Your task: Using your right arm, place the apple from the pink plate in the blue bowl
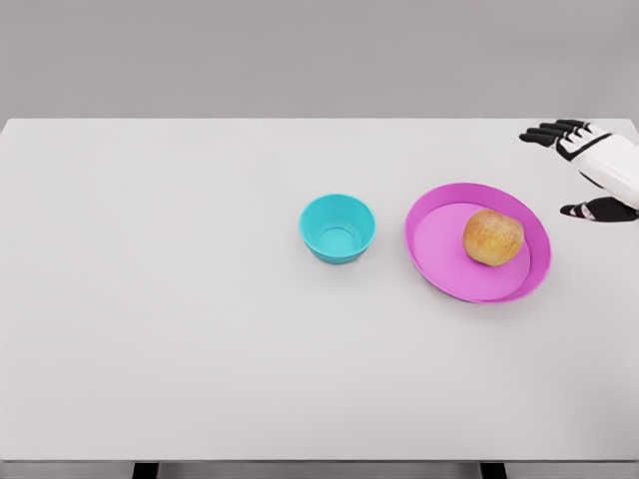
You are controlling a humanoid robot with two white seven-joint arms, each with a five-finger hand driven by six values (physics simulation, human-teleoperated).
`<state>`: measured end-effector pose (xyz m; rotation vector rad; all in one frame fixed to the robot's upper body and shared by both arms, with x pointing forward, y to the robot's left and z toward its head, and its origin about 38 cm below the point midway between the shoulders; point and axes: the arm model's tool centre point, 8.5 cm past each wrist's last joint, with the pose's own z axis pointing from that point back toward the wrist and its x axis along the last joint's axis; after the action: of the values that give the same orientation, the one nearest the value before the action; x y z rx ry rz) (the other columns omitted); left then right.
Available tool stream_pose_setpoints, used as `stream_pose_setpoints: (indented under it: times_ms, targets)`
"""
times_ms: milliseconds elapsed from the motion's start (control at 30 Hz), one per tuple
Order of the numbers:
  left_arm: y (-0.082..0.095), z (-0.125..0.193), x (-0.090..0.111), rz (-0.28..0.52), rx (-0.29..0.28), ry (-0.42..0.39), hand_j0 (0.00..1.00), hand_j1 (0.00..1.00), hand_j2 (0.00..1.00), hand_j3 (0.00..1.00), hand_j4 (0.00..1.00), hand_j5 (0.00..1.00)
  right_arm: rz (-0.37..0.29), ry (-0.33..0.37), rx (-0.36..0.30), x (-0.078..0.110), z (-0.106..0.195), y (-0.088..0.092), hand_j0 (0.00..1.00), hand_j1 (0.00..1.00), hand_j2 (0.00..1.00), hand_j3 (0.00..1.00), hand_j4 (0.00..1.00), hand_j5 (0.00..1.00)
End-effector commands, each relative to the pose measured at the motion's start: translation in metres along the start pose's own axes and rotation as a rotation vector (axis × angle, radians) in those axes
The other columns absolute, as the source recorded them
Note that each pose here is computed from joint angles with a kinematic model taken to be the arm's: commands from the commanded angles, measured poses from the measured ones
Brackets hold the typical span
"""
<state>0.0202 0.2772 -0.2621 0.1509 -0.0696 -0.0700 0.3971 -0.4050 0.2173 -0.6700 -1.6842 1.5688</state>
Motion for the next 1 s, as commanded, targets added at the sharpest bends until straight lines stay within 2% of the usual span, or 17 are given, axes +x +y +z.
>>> stream_pose_setpoints:
  times_ms: [0,133,200,233,267,300,433,533,600,667,967]
  targets:
    - [0.000,0.000,0.000,0.000,0.000,0.000,1.00,1.00,1.00,1.00,1.00,1.00,-0.004,-0.004,-0.001,0.001,0.000,0.000,1.00,1.00,1.00,1.00,1.00,1.00]
    - [0.000,0.000,0.000,-0.002,0.000,0.000,1.00,1.00,1.00,1.00,1.00,1.00,-0.014,0.004,0.001,-0.001,0.001,0.003,1.00,1.00,1.00,1.00,1.00,1.00]
    - [0.000,0.000,0.000,0.000,0.000,0.000,1.00,1.00,1.00,1.00,1.00,1.00,-0.022,-0.007,0.029,0.002,0.000,0.011,1.00,1.00,1.00,1.00,1.00,1.00]
    - [0.000,0.000,0.000,0.000,0.000,0.000,1.00,1.00,1.00,1.00,1.00,1.00,-0.015,-0.010,0.088,0.003,0.000,0.015,1.00,1.00,1.00,1.00,1.00,1.00]
    - [0.000,0.000,0.000,0.000,0.000,0.000,1.00,1.00,1.00,1.00,1.00,1.00,-0.009,-0.013,0.191,0.003,0.000,0.021,1.00,1.00,1.00,1.00,1.00,1.00]
    - [0.000,0.000,0.000,0.000,0.000,0.000,1.00,1.00,1.00,1.00,1.00,1.00,0.000,-0.017,0.265,0.004,0.000,0.023,1.00,1.00,1.00,1.00,1.00,1.00]
    - [0.000,0.000,0.000,0.000,0.000,0.000,1.00,1.00,1.00,1.00,1.00,1.00,0.033,-0.037,0.413,0.007,-0.007,0.018,1.00,1.00,1.00,1.00,1.00,1.00]
    - [0.000,0.000,0.000,0.000,0.000,0.000,1.00,1.00,1.00,1.00,1.00,1.00,0.049,-0.045,0.442,0.007,-0.014,0.012,1.00,1.00,1.00,1.00,1.00,1.00]
    - [0.000,0.000,0.000,0.000,0.000,0.000,1.00,1.00,1.00,1.00,1.00,1.00,0.044,-0.071,0.433,0.013,-0.028,0.014,1.00,1.00,1.00,1.00,1.00,1.00]
    - [0.000,0.000,0.000,0.000,0.000,0.000,1.00,1.00,1.00,1.00,1.00,1.00,0.044,-0.107,0.458,0.019,-0.045,0.021,1.00,1.00,1.00,1.00,1.00,1.00]
    - [0.000,0.000,0.000,0.000,0.000,0.000,1.00,1.00,1.00,1.00,1.00,1.00,0.016,-0.093,0.478,0.013,-0.054,0.032,1.00,1.00,1.00,1.00,1.00,1.00]
